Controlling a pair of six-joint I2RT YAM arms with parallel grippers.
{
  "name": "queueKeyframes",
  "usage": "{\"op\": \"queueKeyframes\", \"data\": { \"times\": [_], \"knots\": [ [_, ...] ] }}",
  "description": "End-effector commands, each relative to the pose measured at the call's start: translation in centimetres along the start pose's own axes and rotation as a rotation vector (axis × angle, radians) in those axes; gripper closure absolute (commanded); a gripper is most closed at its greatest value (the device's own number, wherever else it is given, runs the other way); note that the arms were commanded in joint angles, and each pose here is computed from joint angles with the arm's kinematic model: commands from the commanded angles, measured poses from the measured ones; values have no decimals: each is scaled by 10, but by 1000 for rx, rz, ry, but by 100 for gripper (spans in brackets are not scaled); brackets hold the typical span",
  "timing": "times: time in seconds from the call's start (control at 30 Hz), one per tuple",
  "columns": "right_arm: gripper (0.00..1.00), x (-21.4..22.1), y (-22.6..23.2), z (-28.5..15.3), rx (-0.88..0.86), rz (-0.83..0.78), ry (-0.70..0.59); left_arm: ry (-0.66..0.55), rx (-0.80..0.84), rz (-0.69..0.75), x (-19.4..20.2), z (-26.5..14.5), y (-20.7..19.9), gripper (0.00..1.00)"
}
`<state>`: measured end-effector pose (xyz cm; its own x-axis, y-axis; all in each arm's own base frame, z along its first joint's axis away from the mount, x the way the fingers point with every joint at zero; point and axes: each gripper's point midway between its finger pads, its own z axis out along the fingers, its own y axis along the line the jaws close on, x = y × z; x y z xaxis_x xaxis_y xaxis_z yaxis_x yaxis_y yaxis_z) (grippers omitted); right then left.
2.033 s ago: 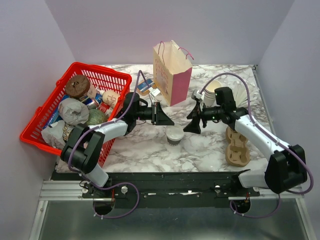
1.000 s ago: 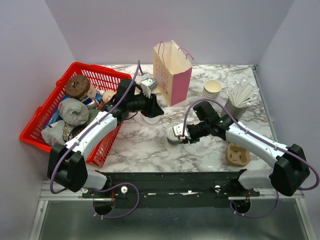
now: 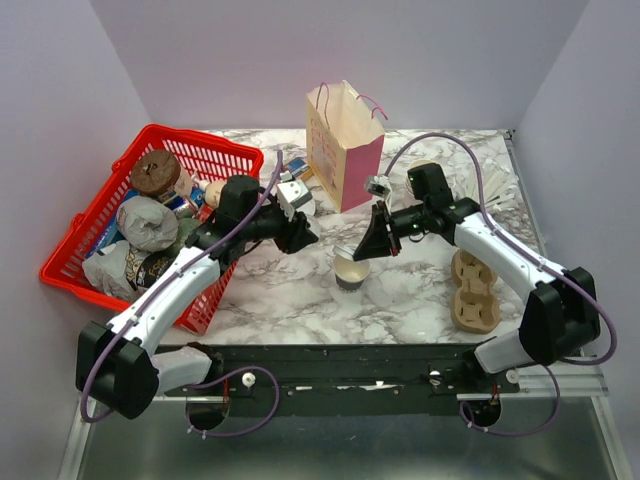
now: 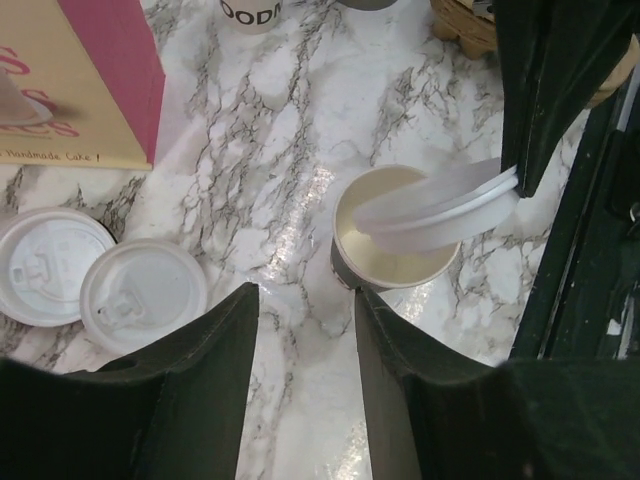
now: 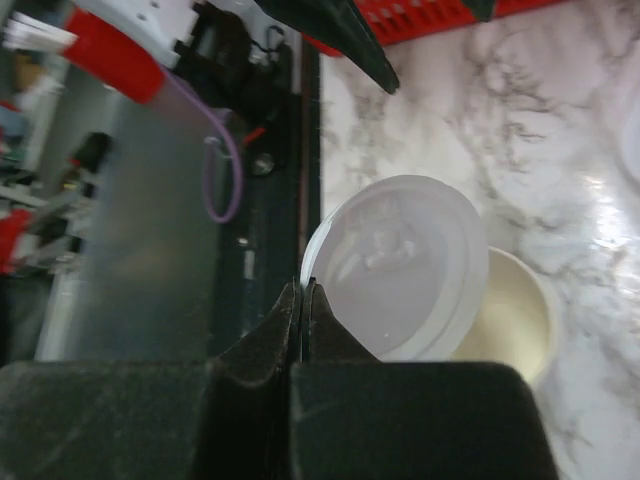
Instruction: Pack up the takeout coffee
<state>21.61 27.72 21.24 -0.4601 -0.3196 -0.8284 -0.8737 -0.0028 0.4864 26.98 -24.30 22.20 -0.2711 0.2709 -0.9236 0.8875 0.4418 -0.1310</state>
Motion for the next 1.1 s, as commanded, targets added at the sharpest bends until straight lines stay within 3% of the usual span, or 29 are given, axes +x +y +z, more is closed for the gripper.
{"op": "queueKeyframes", "data": {
  "times": [0.0,0.07,0.2,1.07],
  "knots": [
    [97,-14,34,1,-258,193,-44,-2,14,181,2,2,-8,46],
    [97,-12,31,2,-277,241,-40,-14,10,273,0,6,-14,38],
    [97,-9,19,0,-270,364,-35,-32,-18,414,-1,10,-16,37],
    [92,13,-43,-6,-172,622,-46,-45,129,419,-2,62,-54,36]
  ]
}}
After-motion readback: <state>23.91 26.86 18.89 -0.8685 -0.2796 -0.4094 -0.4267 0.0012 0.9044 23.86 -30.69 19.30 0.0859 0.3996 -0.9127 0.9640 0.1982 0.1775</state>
